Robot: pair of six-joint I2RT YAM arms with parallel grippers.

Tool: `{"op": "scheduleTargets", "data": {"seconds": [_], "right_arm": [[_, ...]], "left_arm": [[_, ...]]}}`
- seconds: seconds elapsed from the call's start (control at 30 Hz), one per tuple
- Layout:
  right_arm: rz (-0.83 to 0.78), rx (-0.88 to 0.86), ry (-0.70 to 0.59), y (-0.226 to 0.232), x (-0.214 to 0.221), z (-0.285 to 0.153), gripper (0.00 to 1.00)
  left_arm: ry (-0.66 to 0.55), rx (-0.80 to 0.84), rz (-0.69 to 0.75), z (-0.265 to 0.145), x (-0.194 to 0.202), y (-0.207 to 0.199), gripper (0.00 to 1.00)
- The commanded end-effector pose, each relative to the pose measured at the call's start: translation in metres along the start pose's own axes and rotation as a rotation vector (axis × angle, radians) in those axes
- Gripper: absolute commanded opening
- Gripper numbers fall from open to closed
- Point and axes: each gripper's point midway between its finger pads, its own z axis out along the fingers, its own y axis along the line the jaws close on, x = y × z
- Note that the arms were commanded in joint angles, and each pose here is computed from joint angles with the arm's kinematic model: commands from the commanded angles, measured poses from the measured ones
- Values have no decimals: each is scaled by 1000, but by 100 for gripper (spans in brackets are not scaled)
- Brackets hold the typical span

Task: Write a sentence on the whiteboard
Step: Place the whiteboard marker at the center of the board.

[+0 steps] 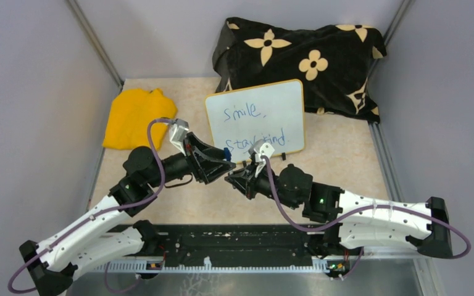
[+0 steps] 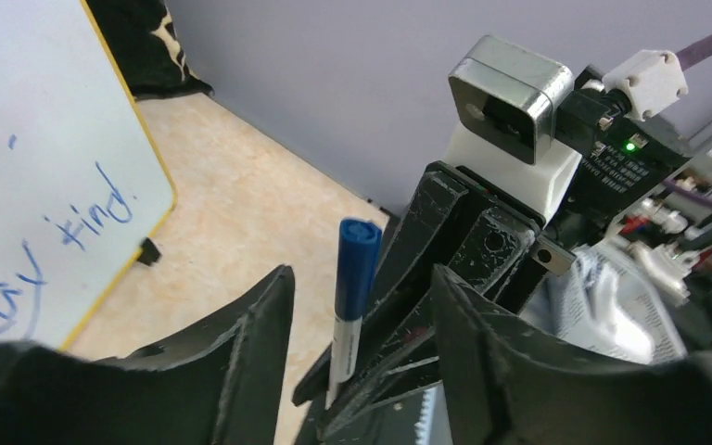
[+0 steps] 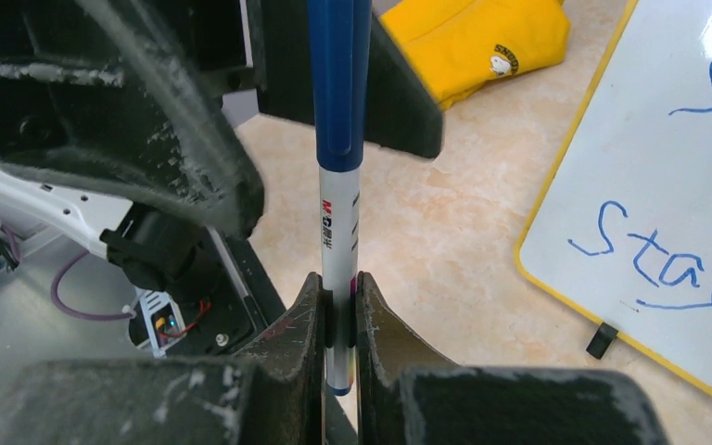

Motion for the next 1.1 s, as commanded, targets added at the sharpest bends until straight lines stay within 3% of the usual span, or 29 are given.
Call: {"op": "scheduleTargets", "data": {"seconds": [0.0,0.07,0.17,0.5,0.73,0.9,0.93,0.97,1.07], "right_arm": [[9,-30,-123,7,-42,-3,0],[15,-27,-111,6,-36,-4,0],[32,-24,-106,4,-31,-4,0],[53,-28,-120,6,-31,-2,0],[50,-31,-114,6,-28,-1,0],[52,-30,-105,5,-25,0,0],[54,-29,-103,6,-25,0,0],[58,-22,-101,4,-24,0,2],[71,7,-103,-1,-23,-2,39]], "left_arm": [[-59,-91,-28,-17,-7,7,71],[-85,-107,-10,-21,-13,8,76],[-48,-105,-17,-18,-4,10,76],[51,-8,-58,-6,23,4,53],[52,-27,-66,-6,30,10,33],[45,-64,-70,-6,32,18,2],[46,-83,-70,-6,33,22,0],[45,-116,-69,-6,33,28,0],[32,-255,-55,-12,33,53,0]]}}
